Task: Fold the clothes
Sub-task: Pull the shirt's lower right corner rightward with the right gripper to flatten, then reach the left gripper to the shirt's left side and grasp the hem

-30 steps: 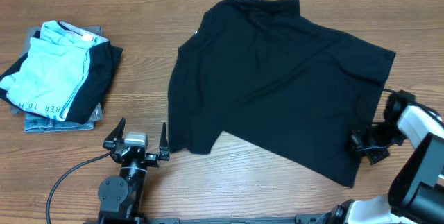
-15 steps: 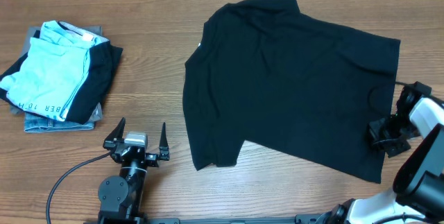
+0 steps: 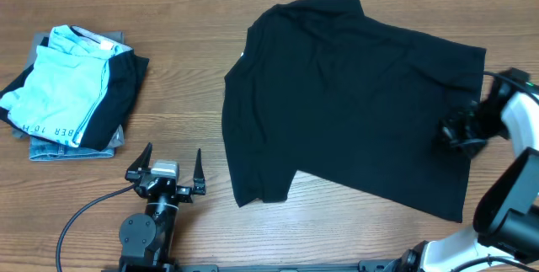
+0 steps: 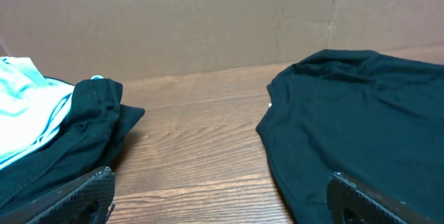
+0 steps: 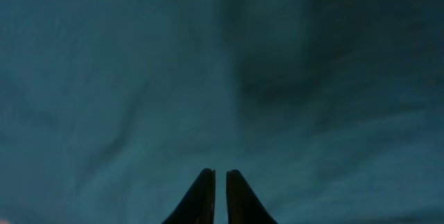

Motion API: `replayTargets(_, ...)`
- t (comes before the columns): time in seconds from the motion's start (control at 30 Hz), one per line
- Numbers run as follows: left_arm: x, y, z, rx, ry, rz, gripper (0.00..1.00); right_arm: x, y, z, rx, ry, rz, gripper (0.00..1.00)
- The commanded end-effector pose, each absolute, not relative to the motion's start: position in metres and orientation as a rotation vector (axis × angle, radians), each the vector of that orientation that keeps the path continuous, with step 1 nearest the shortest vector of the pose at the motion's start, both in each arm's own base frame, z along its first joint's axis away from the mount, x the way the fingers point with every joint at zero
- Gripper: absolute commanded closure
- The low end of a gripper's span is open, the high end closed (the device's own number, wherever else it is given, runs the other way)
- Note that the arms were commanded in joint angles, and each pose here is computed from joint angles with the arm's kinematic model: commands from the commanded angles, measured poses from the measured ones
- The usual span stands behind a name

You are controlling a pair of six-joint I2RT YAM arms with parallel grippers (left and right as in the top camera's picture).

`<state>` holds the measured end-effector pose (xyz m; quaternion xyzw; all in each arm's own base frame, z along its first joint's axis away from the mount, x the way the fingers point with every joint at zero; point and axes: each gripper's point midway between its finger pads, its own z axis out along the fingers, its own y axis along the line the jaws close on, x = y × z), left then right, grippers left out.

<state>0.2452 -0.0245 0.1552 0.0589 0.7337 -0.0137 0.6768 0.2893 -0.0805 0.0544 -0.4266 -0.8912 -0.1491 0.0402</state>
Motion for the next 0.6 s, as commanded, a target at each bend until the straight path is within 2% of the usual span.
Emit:
replayTargets(0.0, 0.245, -0.022, 0.156, 0.139, 1.643, -0.007, 0.0, 0.309, -0.039, 0.074, -1.024, -2.871, -0.63, 0.86)
replayTargets(0.07, 0.245, -0.022, 0.156, 0.139, 1.643, -0.008, 0.0, 0.311, -0.023, 0.074, -0.944, -2.888, -0.631, 0.81)
replayTargets(0.1, 0.245, -0.023, 0.156, 0.141, 1.643, -0.013, 0.0, 0.313, -0.016, 0.074, -0.905, -2.902, -0.63, 0.76)
replayTargets(0.17, 0.244, -0.031, 0.159, 0.169, 1.627, -0.059, 0.0, 0.317, -0.007, 0.074, -0.854, -2.926, -0.632, 0.56)
replayTargets(0.23, 0.24, -0.055, 0.161, 0.271, 1.607, -0.176, 0.0, 0.319, 0.0, 0.074, -0.817, -2.944, -0.633, 0.49)
replayTargets(0.3, 0.23, -0.079, 0.165, 0.371, 1.579, -0.316, 0.0, 0.32, 0.003, 0.073, -0.799, -2.952, -0.624, 0.36)
replayTargets(0.33, 0.227, -0.085, 0.168, 0.374, 1.576, -0.372, 0.0, 0.321, 0.004, 0.073, -0.797, -2.955, -0.625, 0.14)
replayTargets(0.37, 0.225, -0.088, 0.172, 0.352, 1.576, -0.42, 0.0, 0.321, 0.003, 0.073, -0.798, -2.957, -0.626, 0.0)
replayTargets(0.43, 0.223, -0.088, 0.189, 0.273, 1.566, -0.5, 0.0, 0.322, 0.003, 0.073, -0.797, -2.959, -0.627, 0.0)
replayTargets(0.57, 0.21, -0.085, 0.257, 0.217, 1.461, -0.552, 0.0, 0.322, 0.003, 0.073, -0.802, -2.958, -0.627, 0.0)
